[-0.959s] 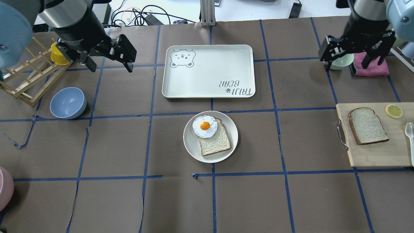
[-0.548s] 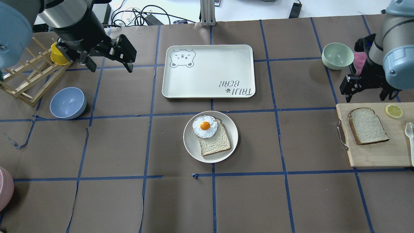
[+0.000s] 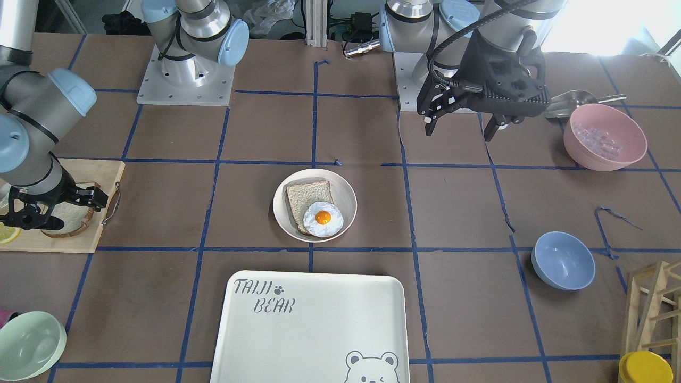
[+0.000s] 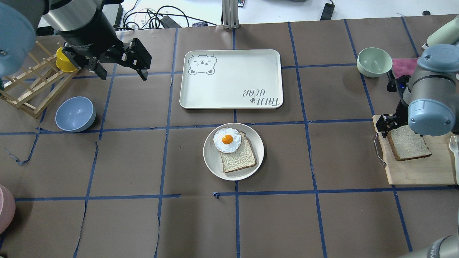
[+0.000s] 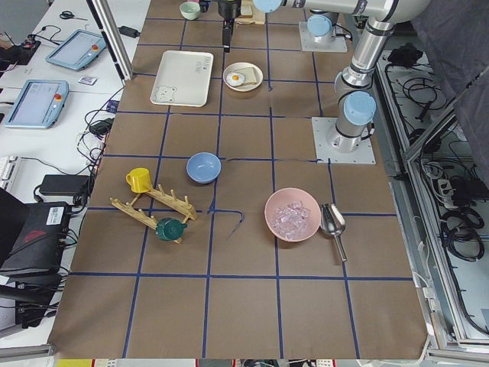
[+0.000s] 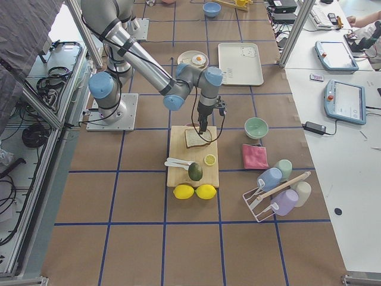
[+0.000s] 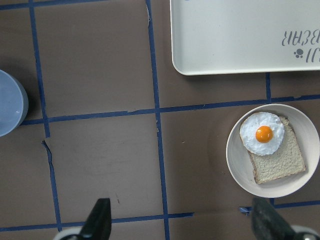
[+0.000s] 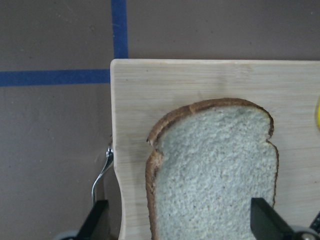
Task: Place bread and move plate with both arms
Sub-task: 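Grasp the bread slice by its edge with the right gripper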
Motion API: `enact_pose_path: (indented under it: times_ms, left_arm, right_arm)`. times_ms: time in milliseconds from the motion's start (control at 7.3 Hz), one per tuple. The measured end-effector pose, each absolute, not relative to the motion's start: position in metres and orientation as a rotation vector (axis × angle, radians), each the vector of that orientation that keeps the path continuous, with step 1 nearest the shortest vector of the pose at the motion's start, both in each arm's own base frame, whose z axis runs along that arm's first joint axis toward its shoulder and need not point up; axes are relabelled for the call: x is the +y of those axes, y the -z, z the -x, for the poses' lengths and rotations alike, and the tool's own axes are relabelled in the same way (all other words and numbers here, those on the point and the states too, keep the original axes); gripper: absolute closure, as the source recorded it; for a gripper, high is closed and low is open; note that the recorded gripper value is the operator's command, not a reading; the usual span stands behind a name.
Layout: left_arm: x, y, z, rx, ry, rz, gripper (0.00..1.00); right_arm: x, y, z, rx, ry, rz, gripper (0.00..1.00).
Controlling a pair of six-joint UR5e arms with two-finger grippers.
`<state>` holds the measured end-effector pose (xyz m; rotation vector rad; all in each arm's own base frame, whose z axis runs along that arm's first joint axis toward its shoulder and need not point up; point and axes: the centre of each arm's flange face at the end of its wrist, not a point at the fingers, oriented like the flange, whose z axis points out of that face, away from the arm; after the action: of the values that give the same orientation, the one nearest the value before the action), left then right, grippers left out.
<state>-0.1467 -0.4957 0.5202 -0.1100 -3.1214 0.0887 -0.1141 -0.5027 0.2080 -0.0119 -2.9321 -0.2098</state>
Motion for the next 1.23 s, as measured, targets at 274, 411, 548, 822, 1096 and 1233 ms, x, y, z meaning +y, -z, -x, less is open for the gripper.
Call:
enact_pose_path:
  times_ms: [274, 411, 548, 822, 1096, 1233]
  left_arm:
    - [-0.496, -0.52, 0.147, -3.122, -0.09, 0.11, 0.0]
    - [-0.496, -0.52, 0.147, -3.122, -0.09, 0.109, 0.0]
    - [-0.496, -0.52, 0.147, -3.121, -0.09, 0.107, 0.0]
    - [-0.496, -0.52, 0.147, -3.121, -0.09, 0.108, 0.0]
    - [-0.496, -0.52, 0.147, -3.121, -0.09, 0.11, 0.0]
    - [-0.496, -0.52, 0.147, -3.121, -0.09, 0.11, 0.0]
  right_arm:
    - [-0.5, -0.199, 0.116, -2.925, 0.236, 0.002, 0.06]
    - [-0.496, -0.194, 0.116, -2.919, 0.257, -0.001, 0.11]
    - [-0.494, -0.19, 0.116, -2.913, 0.275, -0.003, 0.14]
    - [-0.491, -0.187, 0.115, -2.904, 0.294, -0.008, 0.39]
    - [-0.49, -0.186, 0.116, -2.901, 0.298, -0.01, 0.41]
    - [-0.49, -0.186, 0.116, -2.901, 0.299, -0.01, 0.51]
